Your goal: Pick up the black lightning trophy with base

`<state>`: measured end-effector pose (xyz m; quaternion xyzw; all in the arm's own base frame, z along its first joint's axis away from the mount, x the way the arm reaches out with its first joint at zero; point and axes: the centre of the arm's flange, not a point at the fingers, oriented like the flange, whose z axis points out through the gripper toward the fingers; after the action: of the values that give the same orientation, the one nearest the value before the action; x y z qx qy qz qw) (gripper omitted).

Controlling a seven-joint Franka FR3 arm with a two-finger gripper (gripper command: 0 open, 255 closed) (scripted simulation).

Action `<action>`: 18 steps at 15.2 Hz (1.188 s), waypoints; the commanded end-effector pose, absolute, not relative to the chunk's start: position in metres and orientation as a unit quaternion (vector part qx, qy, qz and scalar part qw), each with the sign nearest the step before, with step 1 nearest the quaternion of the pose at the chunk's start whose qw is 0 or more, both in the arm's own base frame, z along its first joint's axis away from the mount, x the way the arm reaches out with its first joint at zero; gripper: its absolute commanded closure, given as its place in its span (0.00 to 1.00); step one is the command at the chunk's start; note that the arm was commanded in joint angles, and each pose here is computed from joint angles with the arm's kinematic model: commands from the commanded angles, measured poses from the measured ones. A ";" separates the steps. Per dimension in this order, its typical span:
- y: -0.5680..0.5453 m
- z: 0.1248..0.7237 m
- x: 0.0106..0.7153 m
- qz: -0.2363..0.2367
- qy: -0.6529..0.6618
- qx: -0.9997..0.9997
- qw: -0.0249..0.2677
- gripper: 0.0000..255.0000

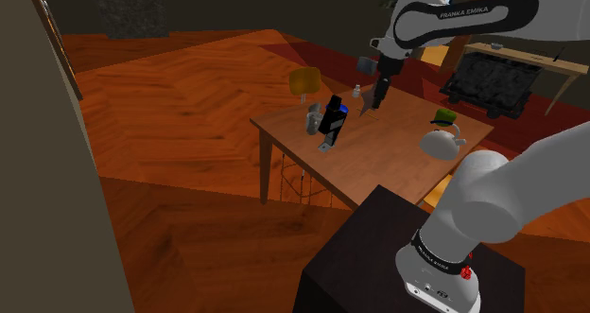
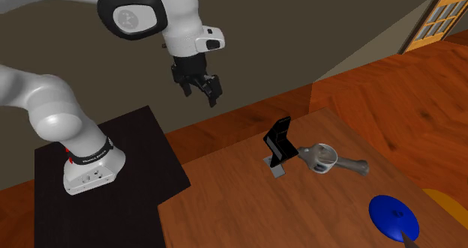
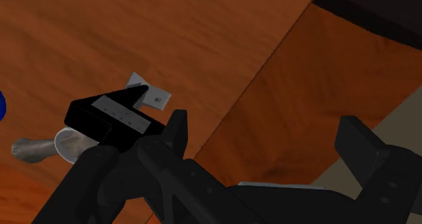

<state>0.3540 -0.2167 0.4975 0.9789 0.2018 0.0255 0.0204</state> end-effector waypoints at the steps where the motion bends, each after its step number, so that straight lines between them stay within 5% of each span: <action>1: -0.239 0.484 0.364 0.025 0.235 0.972 0.020 0.00; 18: -0.378 0.369 0.505 0.016 0.479 0.878 0.003 0.00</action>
<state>0.4949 -0.3725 0.3771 0.8865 0.4624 0.0153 0.0053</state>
